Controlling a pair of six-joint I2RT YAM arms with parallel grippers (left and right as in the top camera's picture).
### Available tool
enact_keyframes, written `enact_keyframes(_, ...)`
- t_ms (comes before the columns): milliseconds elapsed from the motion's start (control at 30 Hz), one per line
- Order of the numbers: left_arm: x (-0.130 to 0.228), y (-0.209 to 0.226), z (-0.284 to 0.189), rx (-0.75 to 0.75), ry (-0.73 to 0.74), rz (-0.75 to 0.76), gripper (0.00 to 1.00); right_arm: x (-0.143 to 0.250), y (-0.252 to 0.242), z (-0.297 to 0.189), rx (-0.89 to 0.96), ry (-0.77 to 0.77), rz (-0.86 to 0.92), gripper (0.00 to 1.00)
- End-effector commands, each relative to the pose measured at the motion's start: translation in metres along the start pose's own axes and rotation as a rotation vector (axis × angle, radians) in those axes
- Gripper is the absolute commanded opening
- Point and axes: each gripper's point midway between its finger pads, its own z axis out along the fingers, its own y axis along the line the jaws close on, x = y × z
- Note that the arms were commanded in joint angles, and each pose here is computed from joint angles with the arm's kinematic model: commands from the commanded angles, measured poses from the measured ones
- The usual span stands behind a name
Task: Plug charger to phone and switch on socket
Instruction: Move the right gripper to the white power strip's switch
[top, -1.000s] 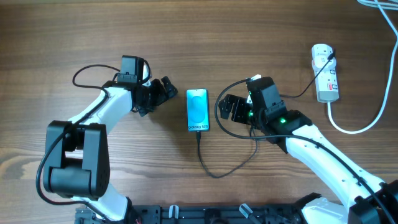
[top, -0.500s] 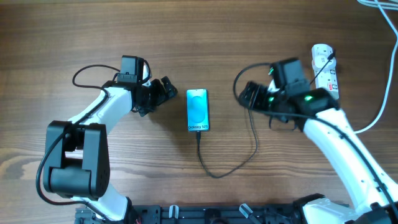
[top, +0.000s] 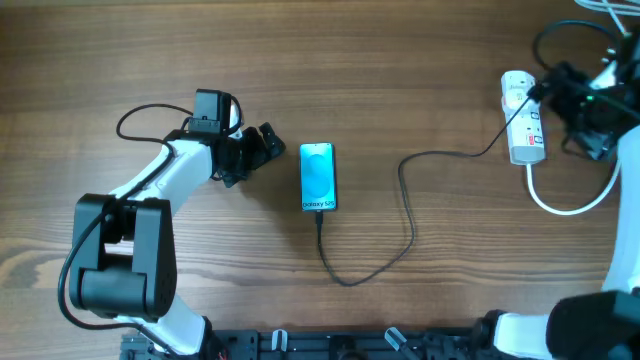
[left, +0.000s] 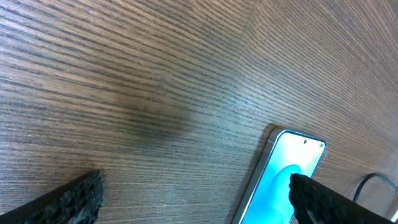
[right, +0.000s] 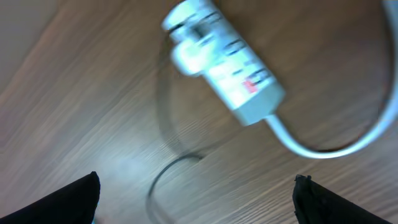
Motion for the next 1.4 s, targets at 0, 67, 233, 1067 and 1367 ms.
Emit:
enact_keyframes(0,0.007,0.017,0.007,-0.055,0.019,-0.019,1.00,-0.030,-0.045,0.005,0.154,-0.076,0.080,1.00)
enact_keyframes(67,0.007,0.017,0.007,-0.055,0.019,-0.019,1.00,-0.038,-0.070,0.009,0.238,-0.097,0.143,1.00)
enact_keyframes(233,0.007,0.017,0.007,-0.055,0.019,-0.019,1.00,-0.046,-0.091,0.043,0.281,-0.094,0.299,1.00)
enact_keyframes(1067,0.007,0.017,0.007,-0.055,0.019,-0.019,1.00,-0.002,-0.113,0.197,0.315,0.188,0.354,1.00)
enact_keyframes(1367,0.007,0.017,0.007,-0.055,0.019,-0.019,1.00,0.008,-0.096,0.227,0.170,0.170,0.269,1.00)
